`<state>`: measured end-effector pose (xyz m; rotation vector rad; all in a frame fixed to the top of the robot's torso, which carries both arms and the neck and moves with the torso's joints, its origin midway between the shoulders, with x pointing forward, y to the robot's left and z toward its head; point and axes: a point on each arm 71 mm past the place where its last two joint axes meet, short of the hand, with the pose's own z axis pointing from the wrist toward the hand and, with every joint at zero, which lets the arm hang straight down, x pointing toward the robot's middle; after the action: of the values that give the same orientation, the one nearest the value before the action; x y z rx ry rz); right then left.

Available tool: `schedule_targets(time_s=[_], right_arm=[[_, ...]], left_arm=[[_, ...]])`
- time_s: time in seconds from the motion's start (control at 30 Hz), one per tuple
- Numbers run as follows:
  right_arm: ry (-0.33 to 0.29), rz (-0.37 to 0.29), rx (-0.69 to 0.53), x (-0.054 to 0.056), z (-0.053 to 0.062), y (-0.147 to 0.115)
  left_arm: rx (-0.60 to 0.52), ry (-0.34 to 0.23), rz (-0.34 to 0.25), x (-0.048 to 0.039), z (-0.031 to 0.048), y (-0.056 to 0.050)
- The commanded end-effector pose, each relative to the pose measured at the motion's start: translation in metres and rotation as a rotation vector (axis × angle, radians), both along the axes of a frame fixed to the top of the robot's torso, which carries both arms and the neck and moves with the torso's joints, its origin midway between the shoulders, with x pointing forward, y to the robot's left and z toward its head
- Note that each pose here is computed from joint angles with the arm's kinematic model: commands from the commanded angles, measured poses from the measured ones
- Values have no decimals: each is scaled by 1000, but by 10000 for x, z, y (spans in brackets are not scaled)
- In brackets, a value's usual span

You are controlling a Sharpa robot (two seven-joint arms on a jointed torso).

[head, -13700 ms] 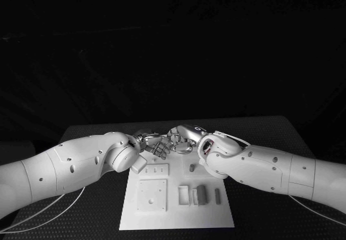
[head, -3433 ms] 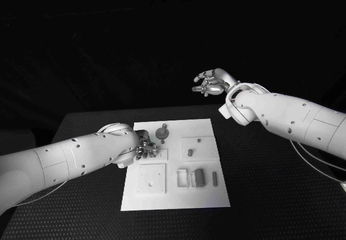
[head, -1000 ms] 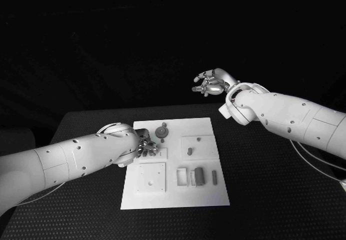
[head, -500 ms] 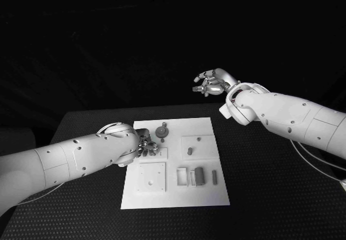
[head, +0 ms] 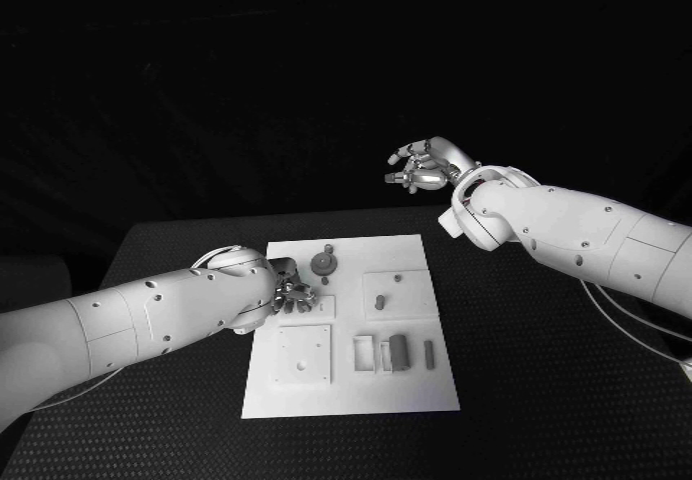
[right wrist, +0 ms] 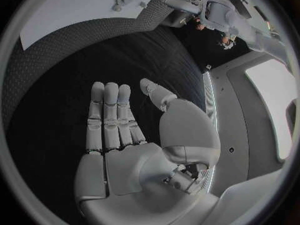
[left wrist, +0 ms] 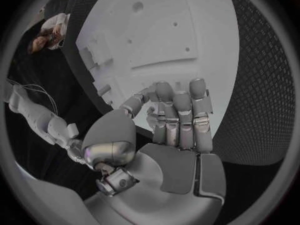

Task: Assemble the parts on the task board

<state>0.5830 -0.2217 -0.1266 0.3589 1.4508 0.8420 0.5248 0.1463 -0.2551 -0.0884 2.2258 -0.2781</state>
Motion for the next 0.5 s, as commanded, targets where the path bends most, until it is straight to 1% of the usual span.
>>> schedule_targets(time_s=[0.03,0.5], right_arm=[[0,16,-3,-3,-3,11],[1,16,-2,-4,-8,12]], left_arm=[[26,31,-11,-52,-90,-2],[21,26,-9,-50,-86,0]])
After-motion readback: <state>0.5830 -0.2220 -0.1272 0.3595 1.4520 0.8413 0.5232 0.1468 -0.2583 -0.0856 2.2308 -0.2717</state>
